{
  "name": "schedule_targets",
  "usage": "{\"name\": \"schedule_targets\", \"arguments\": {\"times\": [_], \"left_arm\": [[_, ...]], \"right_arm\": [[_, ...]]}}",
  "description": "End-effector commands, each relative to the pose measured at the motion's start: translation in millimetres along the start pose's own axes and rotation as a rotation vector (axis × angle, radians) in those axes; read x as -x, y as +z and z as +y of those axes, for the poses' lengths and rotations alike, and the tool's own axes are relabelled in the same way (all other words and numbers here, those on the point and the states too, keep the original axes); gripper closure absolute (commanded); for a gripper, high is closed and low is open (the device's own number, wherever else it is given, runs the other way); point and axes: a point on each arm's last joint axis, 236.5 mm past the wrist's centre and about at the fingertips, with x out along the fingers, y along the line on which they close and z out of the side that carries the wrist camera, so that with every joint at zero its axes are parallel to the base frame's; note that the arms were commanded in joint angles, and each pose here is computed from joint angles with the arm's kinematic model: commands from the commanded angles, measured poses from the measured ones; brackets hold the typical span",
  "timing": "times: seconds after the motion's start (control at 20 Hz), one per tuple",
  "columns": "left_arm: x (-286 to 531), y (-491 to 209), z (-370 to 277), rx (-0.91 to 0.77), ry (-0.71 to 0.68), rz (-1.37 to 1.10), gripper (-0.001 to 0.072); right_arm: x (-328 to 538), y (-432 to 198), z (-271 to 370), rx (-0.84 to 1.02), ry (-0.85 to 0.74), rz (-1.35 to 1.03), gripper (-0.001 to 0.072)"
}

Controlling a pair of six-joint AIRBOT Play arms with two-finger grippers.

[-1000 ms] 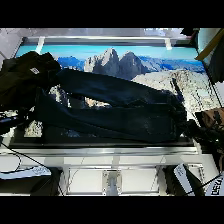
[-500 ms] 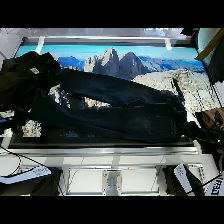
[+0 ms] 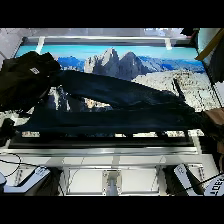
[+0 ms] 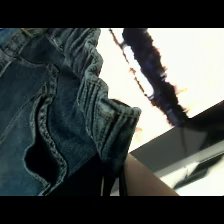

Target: Fold the clothes and pants, and hang the long-sleeved shirts on hangers.

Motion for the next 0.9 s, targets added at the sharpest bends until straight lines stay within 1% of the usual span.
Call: {"name": "schedule_targets", "arguments": {"times": [0.0, 0.15, 0.35, 0.4, 0.45, 0.5, 0.55, 0.6, 0.7, 0.75, 0.8, 0.85], "left_arm": [[-24, -53, 11, 0.033, 0.011, 0.122, 0.0688], [-40, -83, 23, 0.069, 0.028, 0.174, 0.0689], [-42, -85, 24, 0.077, 0.027, 0.171, 0.0688], [-42, -86, 21, 0.085, 0.017, 0.177, 0.0687], [-41, -84, 15, 0.104, -0.006, 0.173, 0.0635], [-39, -78, 7, 0.115, -0.035, 0.150, 0.0392], [-33, -67, -4, 0.122, -0.069, 0.109, 0.0183], [-22, -49, -18, 0.117, -0.107, 0.045, 0.0169], [19, -1, -56, 0.082, -0.208, -0.137, 0.0168], [49, 25, -83, 0.054, -0.283, -0.256, 0.0167], [88, 53, -115, 0.028, -0.386, -0.400, 0.0167], [131, 73, -148, -0.029, -0.495, -0.540, 0.0167]], "right_arm": [[-7, -12, -22, 0.034, -0.069, 0.069, 0.0661], [-11, -33, -47, 0.037, -0.141, 0.129, 0.0661], [-17, -40, -65, -0.005, -0.176, 0.114, 0.0660], [-16, -38, -64, -0.008, -0.171, 0.106, 0.0649], [-14, -34, -60, -0.011, -0.160, 0.097, 0.0522], [-9, -29, -57, -0.008, -0.153, 0.093, 0.0337], [0, -20, -55, 0.004, -0.155, 0.081, 0.0290], [12, -8, -53, 0.021, -0.163, 0.056, 0.0290], [47, 30, -46, 0.065, -0.189, -0.045, 0.0291], [66, 49, -41, 0.086, -0.202, -0.104, 0.0291], [87, 70, -32, 0.103, -0.200, -0.177, 0.0291], [100, 86, -18, 0.102, -0.167, -0.239, 0.0292]]}}
